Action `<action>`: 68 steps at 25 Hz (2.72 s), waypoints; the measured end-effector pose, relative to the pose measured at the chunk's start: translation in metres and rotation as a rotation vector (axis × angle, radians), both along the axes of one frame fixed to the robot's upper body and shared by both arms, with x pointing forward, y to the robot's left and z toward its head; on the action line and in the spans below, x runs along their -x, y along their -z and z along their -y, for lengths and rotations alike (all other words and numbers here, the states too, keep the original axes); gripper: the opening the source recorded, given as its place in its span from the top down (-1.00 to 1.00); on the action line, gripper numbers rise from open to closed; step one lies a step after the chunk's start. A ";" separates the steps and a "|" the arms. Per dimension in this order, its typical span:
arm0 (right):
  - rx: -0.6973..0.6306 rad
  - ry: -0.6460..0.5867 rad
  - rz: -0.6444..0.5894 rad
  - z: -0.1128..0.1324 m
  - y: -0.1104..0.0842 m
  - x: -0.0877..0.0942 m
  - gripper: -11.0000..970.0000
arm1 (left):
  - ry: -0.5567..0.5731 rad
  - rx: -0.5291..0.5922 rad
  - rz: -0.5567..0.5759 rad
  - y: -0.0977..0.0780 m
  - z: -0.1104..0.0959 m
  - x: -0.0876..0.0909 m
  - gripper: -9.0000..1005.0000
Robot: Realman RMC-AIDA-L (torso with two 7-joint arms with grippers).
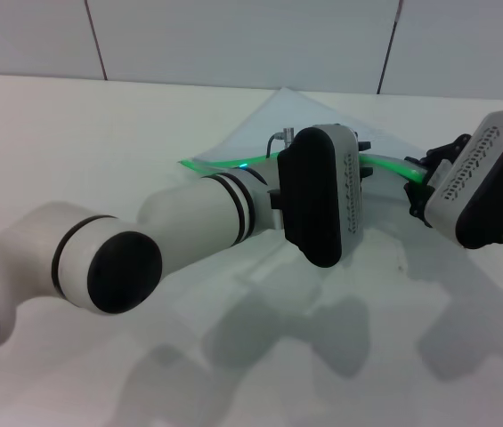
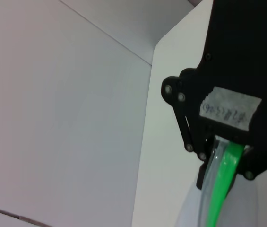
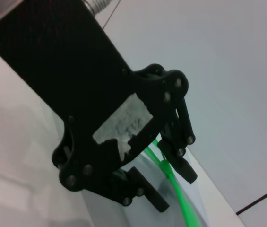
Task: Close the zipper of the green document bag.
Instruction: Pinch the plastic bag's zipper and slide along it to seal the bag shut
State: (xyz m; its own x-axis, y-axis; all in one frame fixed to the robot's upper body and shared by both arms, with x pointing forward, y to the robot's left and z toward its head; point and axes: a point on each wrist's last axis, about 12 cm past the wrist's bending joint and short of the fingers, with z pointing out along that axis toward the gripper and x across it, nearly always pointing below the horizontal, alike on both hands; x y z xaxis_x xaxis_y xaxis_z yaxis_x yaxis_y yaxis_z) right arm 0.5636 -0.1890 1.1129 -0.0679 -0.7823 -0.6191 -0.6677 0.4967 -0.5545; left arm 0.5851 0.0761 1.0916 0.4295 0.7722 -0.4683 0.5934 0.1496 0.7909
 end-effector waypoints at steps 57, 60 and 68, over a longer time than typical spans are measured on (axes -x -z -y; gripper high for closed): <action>-0.005 -0.015 0.009 -0.006 -0.003 -0.001 0.87 | 0.011 -0.005 0.020 0.003 0.009 -0.003 0.69; -0.006 -0.015 0.009 -0.006 -0.003 -0.001 0.86 | 0.011 -0.005 0.020 0.003 0.009 -0.003 0.71; -0.008 -0.013 0.014 -0.006 -0.003 -0.001 0.86 | -0.014 0.003 0.034 0.007 0.004 -0.003 0.74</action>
